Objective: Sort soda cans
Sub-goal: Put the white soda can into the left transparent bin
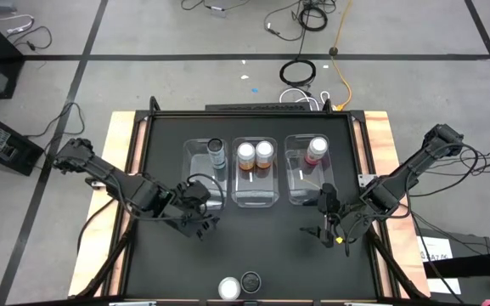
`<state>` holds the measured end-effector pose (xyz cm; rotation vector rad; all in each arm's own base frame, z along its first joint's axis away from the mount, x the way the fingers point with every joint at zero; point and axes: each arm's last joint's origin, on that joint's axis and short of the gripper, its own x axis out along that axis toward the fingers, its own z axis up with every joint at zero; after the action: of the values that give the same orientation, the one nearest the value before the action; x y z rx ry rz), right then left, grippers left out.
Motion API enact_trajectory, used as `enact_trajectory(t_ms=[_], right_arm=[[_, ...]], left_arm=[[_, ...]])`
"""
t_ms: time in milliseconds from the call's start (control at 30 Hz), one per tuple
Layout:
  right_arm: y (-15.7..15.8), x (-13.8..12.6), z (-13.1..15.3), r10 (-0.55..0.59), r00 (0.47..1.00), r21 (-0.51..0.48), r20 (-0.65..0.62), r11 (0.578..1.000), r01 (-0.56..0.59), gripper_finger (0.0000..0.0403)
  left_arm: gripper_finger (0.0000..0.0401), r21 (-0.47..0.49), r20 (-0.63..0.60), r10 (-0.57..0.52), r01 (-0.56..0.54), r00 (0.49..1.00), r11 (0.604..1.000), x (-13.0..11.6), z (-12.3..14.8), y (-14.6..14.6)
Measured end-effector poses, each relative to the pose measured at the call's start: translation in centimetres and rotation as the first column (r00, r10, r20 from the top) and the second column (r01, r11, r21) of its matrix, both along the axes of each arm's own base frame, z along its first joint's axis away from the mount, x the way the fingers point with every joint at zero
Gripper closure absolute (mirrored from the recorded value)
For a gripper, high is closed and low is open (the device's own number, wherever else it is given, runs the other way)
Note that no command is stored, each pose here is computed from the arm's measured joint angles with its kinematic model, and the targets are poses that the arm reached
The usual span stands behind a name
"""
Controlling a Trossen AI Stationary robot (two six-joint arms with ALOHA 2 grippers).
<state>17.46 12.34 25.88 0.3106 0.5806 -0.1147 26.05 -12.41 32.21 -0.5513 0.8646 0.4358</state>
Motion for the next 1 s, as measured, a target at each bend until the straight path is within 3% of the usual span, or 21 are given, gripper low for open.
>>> enact_trajectory(t_ms=[167, 367, 733, 1000], right_arm=[[0.01, 0.01, 0.02, -0.027, 1.0, 0.043, 0.002, 0.999, 0.027, 0.0009], [0.01, 0.01, 0.02, -0.065, 0.998, 0.099, 0.001, 0.993, 0.064, 0.0009], [0.03, 0.04, 0.07, -0.067, 0.998, 0.107, 0.006, 0.992, 0.066, 0.0009], [0.03, 0.04, 0.07, -0.064, 0.998, 0.102, 0.006, 0.993, 0.063, 0.0009]], left_arm=[[0.0037, 0.009, 0.024, 0.016, -0.016, 1.0, 1.0, 0.3, 0.12, 0.3], [0.0037, 0.018, 0.031, -0.052, 0.052, 0.998, 0.998, 0.6, 0.24, 0.29], [0.0035, 0.033, 0.063, -0.067, 0.065, 0.996, 0.997, 0.85, 0.44, 0.21], [0.0005, 0.035, 0.062, -0.067, 0.065, 0.996, 0.997, 0.84, 0.43, 0.22]])
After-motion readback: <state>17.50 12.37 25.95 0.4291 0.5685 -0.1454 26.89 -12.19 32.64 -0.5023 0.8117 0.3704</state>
